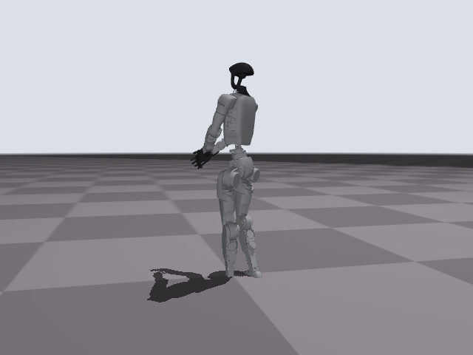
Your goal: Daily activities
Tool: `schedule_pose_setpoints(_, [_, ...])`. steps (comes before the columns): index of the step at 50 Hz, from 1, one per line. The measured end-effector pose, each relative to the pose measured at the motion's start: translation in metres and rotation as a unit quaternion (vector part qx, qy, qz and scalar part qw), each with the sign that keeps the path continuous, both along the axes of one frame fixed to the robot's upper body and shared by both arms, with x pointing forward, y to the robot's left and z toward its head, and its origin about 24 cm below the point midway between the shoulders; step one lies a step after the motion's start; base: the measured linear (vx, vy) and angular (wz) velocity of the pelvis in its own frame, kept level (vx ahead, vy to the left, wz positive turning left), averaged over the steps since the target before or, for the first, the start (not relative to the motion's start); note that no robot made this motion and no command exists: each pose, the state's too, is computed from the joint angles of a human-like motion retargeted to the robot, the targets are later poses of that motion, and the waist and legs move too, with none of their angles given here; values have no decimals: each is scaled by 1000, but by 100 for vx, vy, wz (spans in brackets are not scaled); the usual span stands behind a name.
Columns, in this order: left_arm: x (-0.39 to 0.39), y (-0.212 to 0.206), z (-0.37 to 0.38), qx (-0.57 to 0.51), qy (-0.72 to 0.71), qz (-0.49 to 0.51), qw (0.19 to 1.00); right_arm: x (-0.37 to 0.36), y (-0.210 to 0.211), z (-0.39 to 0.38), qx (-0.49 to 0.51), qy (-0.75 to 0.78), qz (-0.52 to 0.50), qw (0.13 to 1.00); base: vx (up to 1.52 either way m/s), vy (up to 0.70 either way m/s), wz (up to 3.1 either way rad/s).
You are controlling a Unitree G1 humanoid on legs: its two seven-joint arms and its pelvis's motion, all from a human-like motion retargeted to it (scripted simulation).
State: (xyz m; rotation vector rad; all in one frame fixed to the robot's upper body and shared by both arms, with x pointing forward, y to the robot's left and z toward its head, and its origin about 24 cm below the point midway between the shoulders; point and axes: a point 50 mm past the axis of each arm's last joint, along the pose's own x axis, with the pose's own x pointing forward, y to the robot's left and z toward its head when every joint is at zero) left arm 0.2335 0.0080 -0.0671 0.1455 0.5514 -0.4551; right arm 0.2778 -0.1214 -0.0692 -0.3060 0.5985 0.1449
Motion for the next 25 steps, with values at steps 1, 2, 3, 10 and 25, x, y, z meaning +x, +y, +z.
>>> schedule_pose_setpoints(1, [0, 0, 0, -2, 2, 0, 1000, 0, 0, 0, 0, 1, 0, 1000, 0, 0, 0])
schedule_pose_setpoints(2, [-1, -1, 0, -5, 5, 0, 1000, 0, -1, -1, 1, 3, 0, 1000, 0, 0, 0])
schedule_pose_setpoints(3, [-1, -1, 0, -7, 7, 0, 1000, -1, -1, -1, 1, 4, 0, 1000, 0, 0, 0])
schedule_pose_setpoints(10, [-3, -4, 0, -21, 22, 0, 1000, -1, -4, -4, 1, 18, 2, 1000, 0, 0, 0])
schedule_pose_setpoints(25, [-3, -6, 1, -27, 28, 0, 999, -1, -6, -5, -1, 31, 4, 1000, 0, 0, 0])
